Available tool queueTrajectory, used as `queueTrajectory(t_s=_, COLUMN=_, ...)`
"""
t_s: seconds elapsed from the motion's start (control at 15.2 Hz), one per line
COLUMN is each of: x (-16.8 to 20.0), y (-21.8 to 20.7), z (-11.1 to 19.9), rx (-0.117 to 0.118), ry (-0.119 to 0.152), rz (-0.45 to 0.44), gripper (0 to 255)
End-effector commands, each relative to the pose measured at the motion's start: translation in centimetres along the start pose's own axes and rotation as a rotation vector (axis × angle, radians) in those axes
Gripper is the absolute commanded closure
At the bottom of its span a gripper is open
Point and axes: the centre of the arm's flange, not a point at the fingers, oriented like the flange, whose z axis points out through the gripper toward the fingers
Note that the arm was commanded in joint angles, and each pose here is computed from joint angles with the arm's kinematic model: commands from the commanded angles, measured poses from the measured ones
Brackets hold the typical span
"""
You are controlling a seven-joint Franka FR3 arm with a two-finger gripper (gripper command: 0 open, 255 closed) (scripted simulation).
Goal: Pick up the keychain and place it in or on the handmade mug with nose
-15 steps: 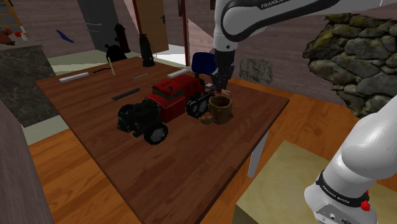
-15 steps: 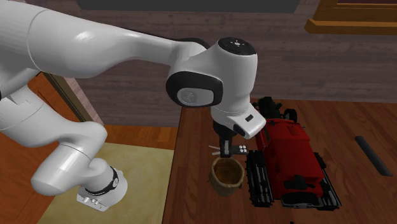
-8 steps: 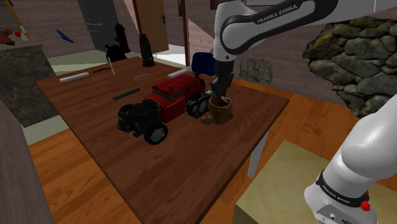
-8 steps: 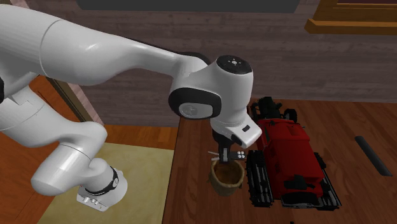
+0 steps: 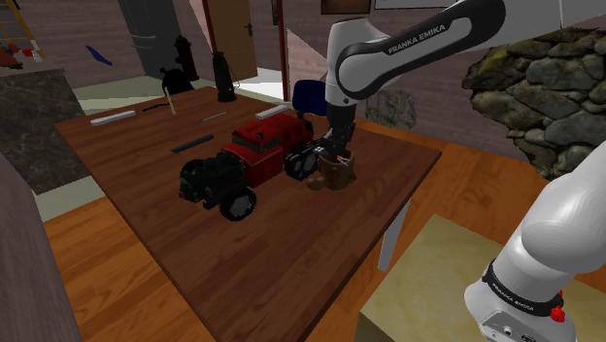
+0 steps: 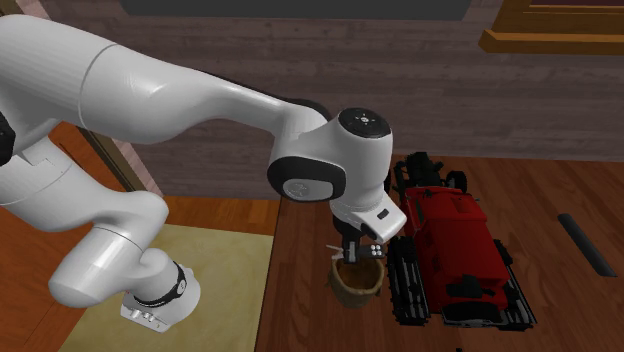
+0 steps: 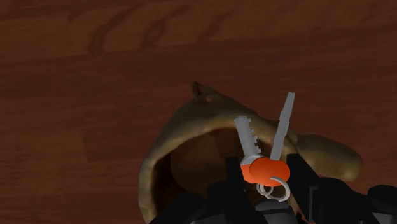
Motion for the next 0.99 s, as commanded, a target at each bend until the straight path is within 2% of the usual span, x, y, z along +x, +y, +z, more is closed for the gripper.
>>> queueTrajectory(t_s=0.0, x=0.0, y=0.0, z=0.1, rx=0.0, ry=0.0, rz=0.0, gripper=255)
queueTrajectory(t_s=0.26, x=0.0, y=0.0, z=0.1, rx=0.0, ry=0.0, rz=0.0, gripper=255)
queueTrajectory(t_s=0.33, x=0.0, y=0.0, z=0.1, rx=0.0, ry=0.0, rz=0.0, gripper=0)
queueTrajectory(t_s=0.66, x=0.0, y=0.0, z=0.1, rx=0.0, ry=0.0, rz=0.0, gripper=0)
queueTrajectory(t_s=0.92, x=0.0, y=0.0, z=-4.9, rx=0.0, ry=0.0, rz=0.0, gripper=0)
